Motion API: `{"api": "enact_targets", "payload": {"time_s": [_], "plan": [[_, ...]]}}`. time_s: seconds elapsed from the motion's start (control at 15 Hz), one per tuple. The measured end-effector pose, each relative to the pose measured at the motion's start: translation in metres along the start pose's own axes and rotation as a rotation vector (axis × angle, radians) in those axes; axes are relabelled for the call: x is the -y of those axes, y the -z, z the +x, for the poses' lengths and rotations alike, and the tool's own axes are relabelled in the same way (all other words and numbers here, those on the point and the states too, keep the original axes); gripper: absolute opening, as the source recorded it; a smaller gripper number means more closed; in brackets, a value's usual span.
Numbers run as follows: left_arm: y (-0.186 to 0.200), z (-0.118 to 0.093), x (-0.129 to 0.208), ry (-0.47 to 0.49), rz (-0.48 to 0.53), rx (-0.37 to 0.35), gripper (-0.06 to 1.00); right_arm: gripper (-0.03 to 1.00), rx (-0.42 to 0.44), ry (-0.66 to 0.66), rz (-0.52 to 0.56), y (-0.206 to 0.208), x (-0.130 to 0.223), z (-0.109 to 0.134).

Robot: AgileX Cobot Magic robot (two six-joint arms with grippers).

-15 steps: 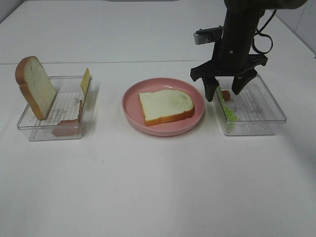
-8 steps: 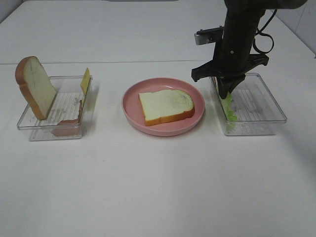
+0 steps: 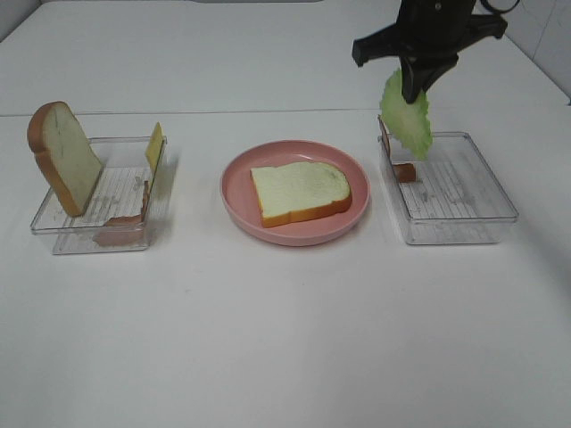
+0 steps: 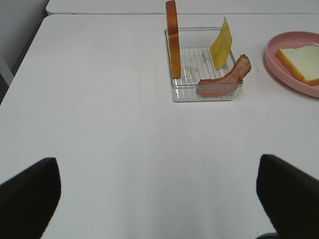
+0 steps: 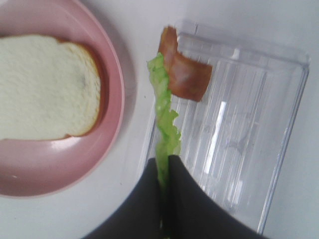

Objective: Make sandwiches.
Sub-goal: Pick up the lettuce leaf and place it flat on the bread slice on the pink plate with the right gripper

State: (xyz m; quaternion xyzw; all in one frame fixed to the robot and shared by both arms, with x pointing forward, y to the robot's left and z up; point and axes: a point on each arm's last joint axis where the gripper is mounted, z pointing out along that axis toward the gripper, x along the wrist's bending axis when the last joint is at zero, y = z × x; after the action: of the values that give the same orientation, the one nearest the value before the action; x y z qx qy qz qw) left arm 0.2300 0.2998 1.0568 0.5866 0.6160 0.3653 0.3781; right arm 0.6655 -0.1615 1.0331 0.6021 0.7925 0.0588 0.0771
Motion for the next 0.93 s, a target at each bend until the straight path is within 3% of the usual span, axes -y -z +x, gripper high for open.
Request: {"api": "enact_targets", "payload": {"time_s": [0.2, 0.47, 0.8, 0.93], "plan": [[0.0, 0.0, 0.0, 0.0, 0.0, 0.0, 0.99, 0.02, -0.026, -0.009, -0.087, 0.026, -0.008, 0.001], [0.0, 0.0, 0.0, 0.0, 0.0, 0.0, 0.99, 0.02, -0.074, 0.046, -0.109, 0.036, -0.007, 0.032], [0.0, 0.0, 0.0, 0.0, 0.0, 0.0, 0.99, 0.02, -0.171, 0.204, -0.152, 0.041, 0.005, 0.12], [0.0, 0.0, 0.0, 0.0, 0.0, 0.0, 0.99, 0.02, -0.207, 0.215, -0.167, 0.036, 0.005, 0.134]]}}
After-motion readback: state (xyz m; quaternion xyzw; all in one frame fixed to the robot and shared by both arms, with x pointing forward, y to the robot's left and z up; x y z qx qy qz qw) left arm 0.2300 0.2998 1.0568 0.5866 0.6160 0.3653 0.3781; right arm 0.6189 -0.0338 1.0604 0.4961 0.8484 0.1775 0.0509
